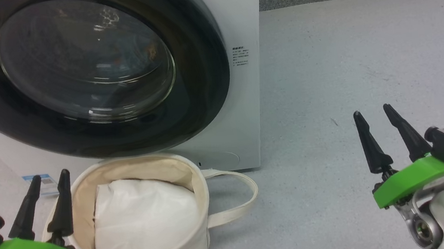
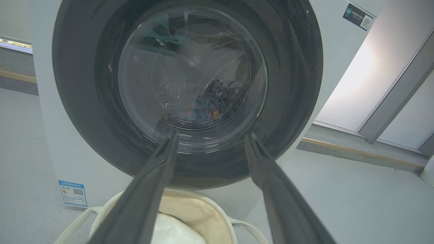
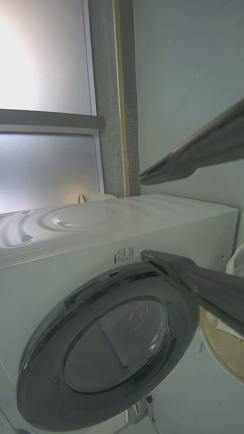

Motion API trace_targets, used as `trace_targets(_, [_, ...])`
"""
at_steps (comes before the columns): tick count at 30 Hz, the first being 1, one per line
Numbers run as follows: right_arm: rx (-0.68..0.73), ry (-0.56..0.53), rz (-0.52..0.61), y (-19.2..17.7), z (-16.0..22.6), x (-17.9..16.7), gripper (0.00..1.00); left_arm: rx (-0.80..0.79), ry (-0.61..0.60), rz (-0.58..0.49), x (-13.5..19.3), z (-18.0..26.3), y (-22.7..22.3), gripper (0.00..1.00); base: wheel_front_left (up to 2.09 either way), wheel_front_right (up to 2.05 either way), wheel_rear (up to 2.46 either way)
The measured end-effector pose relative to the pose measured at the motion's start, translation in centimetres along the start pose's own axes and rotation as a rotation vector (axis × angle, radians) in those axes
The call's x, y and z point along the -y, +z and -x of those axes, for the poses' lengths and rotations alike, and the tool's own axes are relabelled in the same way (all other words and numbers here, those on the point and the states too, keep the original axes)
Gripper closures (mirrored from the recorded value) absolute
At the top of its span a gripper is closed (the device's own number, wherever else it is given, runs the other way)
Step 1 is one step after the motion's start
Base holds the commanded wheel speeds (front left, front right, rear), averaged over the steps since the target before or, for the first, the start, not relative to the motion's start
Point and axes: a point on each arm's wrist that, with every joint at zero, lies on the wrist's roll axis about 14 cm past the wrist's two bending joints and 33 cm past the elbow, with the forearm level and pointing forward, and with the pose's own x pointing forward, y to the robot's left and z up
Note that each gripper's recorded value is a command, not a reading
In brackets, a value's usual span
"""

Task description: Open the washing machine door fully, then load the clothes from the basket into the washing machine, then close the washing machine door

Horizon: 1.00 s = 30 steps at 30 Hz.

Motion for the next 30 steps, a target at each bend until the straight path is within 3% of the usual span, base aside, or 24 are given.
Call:
trace_targets(13, [0.000, 0.000, -0.004, -0.1, 0.0, -0.1, 0.00, -0.003, -0.002, 0.001, 0.1, 0.0, -0.1, 0.00, 0.00, 0.00, 0.00])
trace_targets(14, [0.000, 0.000, -0.004, -0.1, 0.0, -0.1, 1.00, -0.004, -0.003, 0.000, 0.1, 0.0, -0.2, 1.00, 0.00, 0.00, 0.00])
trace_targets(20, [-0.139, -0.044, -0.057, -4.9, 2.6, 0.1, 1.00, -0.153, 0.043, 0.065, 0.2, 2.8, -6.0, 1.00, 0.00, 0.00, 0.00])
trace_targets(30, [-0.136, -0.094, -0.162, -4.8, 2.6, 0.8, 1.00, -0.149, 0.063, 0.155, 0.4, 2.6, -5.9, 1.00, 0.00, 0.00, 0.00])
